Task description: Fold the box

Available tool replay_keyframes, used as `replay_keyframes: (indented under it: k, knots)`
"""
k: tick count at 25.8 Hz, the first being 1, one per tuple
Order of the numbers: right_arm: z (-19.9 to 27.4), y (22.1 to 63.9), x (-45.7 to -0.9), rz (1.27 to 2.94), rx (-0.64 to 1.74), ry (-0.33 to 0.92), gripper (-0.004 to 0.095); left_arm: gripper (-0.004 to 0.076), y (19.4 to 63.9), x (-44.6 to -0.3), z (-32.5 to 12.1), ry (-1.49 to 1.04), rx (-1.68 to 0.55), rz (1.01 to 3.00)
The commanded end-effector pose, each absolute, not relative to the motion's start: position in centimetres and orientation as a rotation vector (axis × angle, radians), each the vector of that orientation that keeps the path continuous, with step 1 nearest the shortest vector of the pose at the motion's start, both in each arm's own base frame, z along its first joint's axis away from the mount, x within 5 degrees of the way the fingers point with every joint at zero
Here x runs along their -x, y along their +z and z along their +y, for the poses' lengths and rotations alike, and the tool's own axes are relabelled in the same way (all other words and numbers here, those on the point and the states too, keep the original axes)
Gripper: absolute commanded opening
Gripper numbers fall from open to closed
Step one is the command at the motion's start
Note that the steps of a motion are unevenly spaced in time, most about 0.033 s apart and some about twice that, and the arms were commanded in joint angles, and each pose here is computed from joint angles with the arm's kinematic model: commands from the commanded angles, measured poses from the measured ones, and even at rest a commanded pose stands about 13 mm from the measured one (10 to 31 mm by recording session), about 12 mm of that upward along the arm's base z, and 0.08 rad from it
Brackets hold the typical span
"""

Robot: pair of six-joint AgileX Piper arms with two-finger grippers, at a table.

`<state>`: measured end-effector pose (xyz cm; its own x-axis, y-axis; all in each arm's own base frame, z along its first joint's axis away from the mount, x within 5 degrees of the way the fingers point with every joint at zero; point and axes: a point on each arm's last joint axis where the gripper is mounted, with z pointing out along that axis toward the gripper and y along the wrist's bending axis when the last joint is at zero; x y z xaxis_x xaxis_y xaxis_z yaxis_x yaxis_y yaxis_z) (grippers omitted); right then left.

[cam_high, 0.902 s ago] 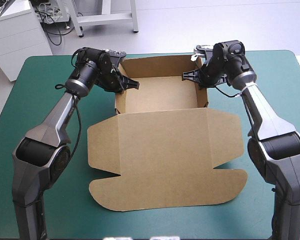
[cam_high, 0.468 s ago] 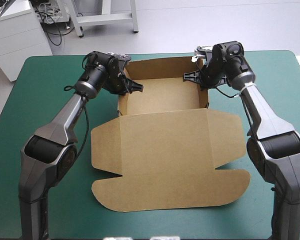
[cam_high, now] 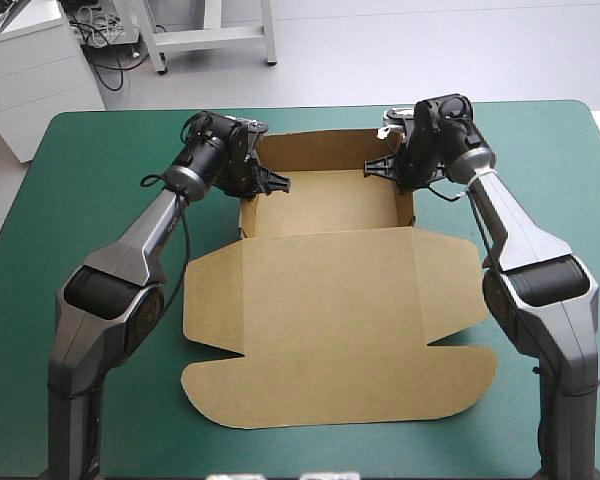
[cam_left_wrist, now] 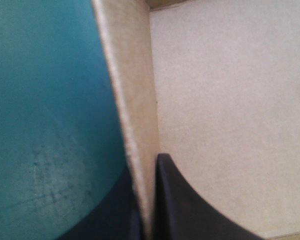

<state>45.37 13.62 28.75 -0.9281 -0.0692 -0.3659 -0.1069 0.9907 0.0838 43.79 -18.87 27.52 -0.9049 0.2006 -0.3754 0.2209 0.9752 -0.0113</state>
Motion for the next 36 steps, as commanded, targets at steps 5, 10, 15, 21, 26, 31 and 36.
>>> replay_keyframes:
  k: [5,10,15,21,26,31,36]
  knots:
    - [13.5,31.6,-44.7,2.687,0.189,0.137,-0.0002,-0.0032,29.7,-43.0,-18.5,0.006,-0.336,2.720]
    - [13.5,31.4,-44.8,2.690,0.204,0.133,-0.0002,-0.0032,29.6,-43.1,-18.5,0.008,-0.337,2.719]
    - [13.5,31.3,-44.8,2.691,0.211,0.131,0.0018,-0.0031,29.5,-43.0,-18.5,0.005,-0.337,2.725]
    - [13.6,31.5,-44.7,2.689,0.222,0.156,0.0310,0.0111,30.1,-42.8,-18.5,-0.014,-0.333,2.716]
    - [13.5,32.7,-44.2,2.665,0.216,0.173,0.0526,0.0406,31.2,-42.4,-18.3,-0.023,-0.331,2.692]
    - [13.1,36.1,-42.6,2.591,0.203,0.193,0.0537,0.0503,35.1,-40.7,-17.6,-0.049,-0.336,2.615]
    - [12.1,41.4,-39.5,2.466,0.221,0.213,0.0536,0.0503,41.6,-36.9,-15.7,-0.077,-0.313,2.483]
